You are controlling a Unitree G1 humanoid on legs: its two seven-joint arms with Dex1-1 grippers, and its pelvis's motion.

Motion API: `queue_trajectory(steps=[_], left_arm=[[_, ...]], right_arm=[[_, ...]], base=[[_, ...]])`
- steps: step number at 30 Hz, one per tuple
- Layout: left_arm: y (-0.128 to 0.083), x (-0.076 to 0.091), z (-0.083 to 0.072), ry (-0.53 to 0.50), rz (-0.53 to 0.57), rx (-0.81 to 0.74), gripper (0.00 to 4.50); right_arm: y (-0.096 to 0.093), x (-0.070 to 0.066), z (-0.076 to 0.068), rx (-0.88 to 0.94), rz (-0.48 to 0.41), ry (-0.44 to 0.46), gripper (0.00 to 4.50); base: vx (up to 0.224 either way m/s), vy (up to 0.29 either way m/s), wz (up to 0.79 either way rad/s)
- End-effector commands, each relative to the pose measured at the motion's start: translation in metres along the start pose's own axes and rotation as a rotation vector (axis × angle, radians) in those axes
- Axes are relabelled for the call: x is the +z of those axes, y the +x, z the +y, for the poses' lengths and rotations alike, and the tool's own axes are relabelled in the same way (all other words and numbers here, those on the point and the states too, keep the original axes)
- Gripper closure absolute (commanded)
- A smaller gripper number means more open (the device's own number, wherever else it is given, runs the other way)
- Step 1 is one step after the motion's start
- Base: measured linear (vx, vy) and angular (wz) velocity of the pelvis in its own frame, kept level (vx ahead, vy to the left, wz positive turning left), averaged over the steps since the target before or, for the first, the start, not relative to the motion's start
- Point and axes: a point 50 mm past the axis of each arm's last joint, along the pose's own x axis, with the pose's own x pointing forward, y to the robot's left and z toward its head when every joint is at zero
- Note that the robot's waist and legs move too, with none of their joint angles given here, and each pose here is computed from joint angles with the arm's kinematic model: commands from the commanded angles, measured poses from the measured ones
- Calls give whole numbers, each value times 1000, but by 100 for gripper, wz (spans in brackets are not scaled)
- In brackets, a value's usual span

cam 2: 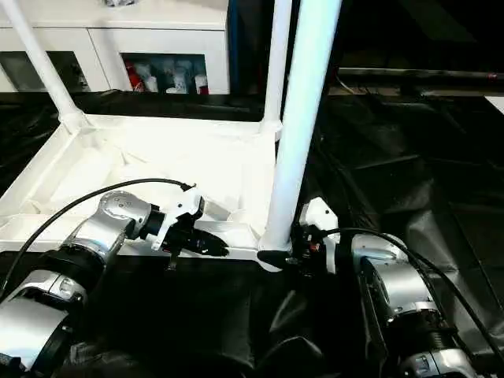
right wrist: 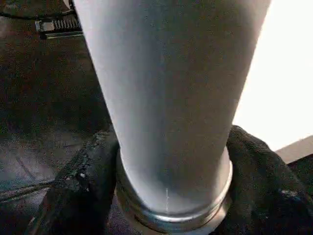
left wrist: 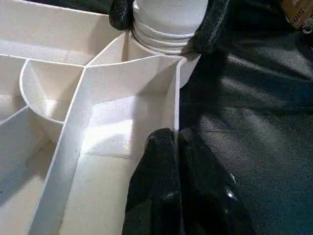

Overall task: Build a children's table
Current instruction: Rotate leg to tighten

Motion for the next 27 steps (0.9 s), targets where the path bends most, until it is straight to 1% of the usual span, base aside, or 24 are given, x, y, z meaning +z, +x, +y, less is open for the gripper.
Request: queue_trajectory(steps=[1,4,6,7,8,9,10,11,12,13,15,16,17,18,19,21,22,23,24,25,26,27], left_arm=[[7,15,2,40,-78,19,450],[15,17,8,28,-87,111,450],[20,18,11,17,-86,159,450],[28,21,14,5,-95,206,450],[28,21,14,5,-95,206,450],[37,26,15,-12,-115,236,450],[40,27,16,-18,-122,246,450],[50,34,18,-26,-137,290,450],[56,38,19,-27,-141,310,450],[56,38,19,-27,-141,310,450],[68,46,18,-28,-146,321,450],[68,46,18,-28,-146,321,450],[71,48,17,-16,-132,307,450],[71,48,17,-16,-132,307,450],[71,48,17,-17,-133,301,450],[70,47,17,-17,-132,294,450],[68,46,17,-16,-129,288,450],[66,44,17,-13,-123,281,450],[63,42,17,-8,-121,268,450],[59,40,16,0,-118,242,450],[59,40,16,0,-118,242,450],[52,36,12,16,-118,173,450]], right_arm=[[8,-11,0,-80,17,14,171],[10,-20,-15,-302,36,52,178],[13,-23,-20,-387,32,81,179],[17,-25,-24,-479,18,114,179],[17,-25,-24,-479,18,114,180],[22,-25,-26,-546,1,148,180],[24,-25,-27,-569,-5,160,180],[32,-24,-30,-646,-26,213,180],[39,-23,-30,-678,-28,234,180],[39,-23,-30,-678,-28,234,180],[57,-18,-26,-675,-33,234,180],[57,-18,-26,-675,-33,234,180],[65,-12,-19,-586,-72,223,180],[65,-12,-19,-583,-73,222,124],[70,-8,-14,-508,-102,217,110],[70,-6,-12,-483,-103,199,108],[70,-5,-12,-477,-96,174,97],[68,-4,-13,-467,-89,150,97],[66,-3,-13,-445,-90,134,84],[61,-2,-12,-397,-96,115,84],[61,-2,-12,-396,-96,114,84],[51,0,-9,-301,-97,92,84]], base=[[0,0,0],[0,0,0],[0,0,0],[0,0,0],[0,0,0],[0,0,0],[0,0,0],[0,0,0],[0,0,0],[0,0,0],[0,0,0],[0,0,0],[0,0,0],[0,0,0],[0,0,0],[0,0,0],[0,0,0],[0,0,0],[0,0,0],[0,0,0],[0,0,0],[0,0,0]])
